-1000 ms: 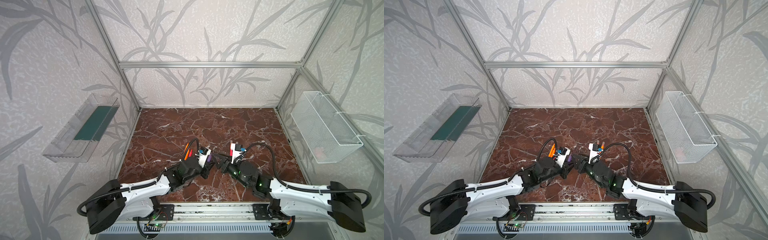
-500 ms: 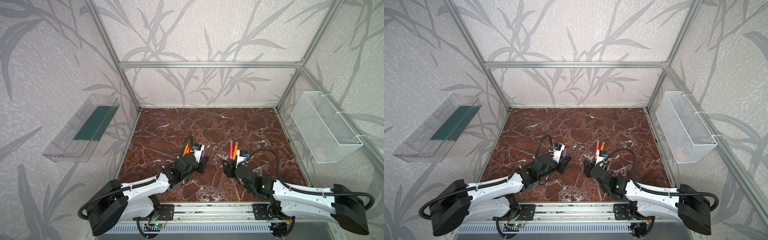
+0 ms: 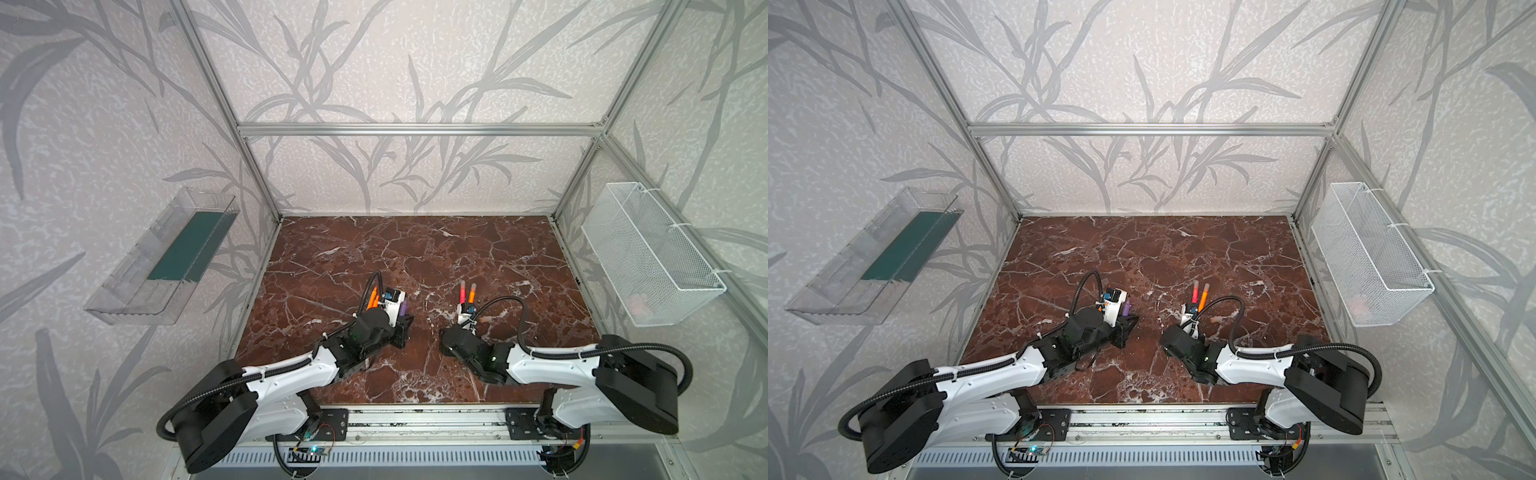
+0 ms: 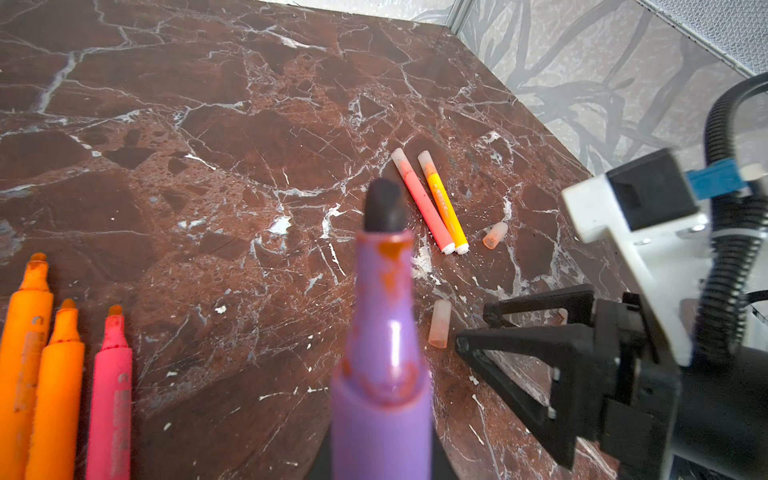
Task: Insert the pens into the pen caps
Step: 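Move the right gripper down over a pale cap on the table, then grasp the pale cap with the right gripper and lift it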
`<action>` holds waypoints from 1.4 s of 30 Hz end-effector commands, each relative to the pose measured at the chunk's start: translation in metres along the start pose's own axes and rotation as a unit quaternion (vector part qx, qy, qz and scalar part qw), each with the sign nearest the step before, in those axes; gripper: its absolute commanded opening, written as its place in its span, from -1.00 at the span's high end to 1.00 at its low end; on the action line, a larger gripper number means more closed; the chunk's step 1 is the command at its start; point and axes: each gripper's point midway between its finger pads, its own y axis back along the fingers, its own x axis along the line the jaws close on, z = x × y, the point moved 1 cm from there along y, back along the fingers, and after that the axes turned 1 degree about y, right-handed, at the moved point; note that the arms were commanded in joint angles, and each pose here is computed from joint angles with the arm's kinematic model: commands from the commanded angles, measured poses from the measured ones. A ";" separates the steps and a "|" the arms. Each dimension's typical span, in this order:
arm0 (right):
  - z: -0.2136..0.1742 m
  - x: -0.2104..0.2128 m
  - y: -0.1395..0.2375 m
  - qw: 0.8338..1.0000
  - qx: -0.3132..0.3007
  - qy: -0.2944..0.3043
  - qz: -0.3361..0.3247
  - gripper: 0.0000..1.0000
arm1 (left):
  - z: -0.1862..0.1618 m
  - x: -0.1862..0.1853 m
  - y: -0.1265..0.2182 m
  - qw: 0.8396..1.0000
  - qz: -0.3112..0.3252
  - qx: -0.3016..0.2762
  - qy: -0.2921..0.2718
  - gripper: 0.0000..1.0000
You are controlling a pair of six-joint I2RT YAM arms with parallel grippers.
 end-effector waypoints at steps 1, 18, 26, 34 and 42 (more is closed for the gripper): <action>0.007 0.009 -0.012 1.000 0.004 -0.024 0.015 -0.14 | 0.001 0.001 0.005 1.000 -0.003 -0.005 0.007 1.00; 0.007 0.017 -0.038 0.999 0.036 0.021 -0.023 -0.02 | 0.005 0.000 0.010 1.000 -0.005 -0.012 0.004 1.00; 0.007 0.012 -0.035 0.994 0.063 0.071 -0.063 0.11 | 0.005 0.000 0.011 1.000 -0.008 -0.013 0.003 1.00; 0.004 0.005 -0.038 0.984 0.087 0.111 -0.106 0.21 | 0.005 -0.001 0.012 1.000 -0.009 -0.013 0.003 1.00; 0.001 -0.003 -0.038 0.980 0.092 0.123 -0.124 0.41 | 0.005 0.000 0.012 1.000 -0.009 -0.014 0.004 1.00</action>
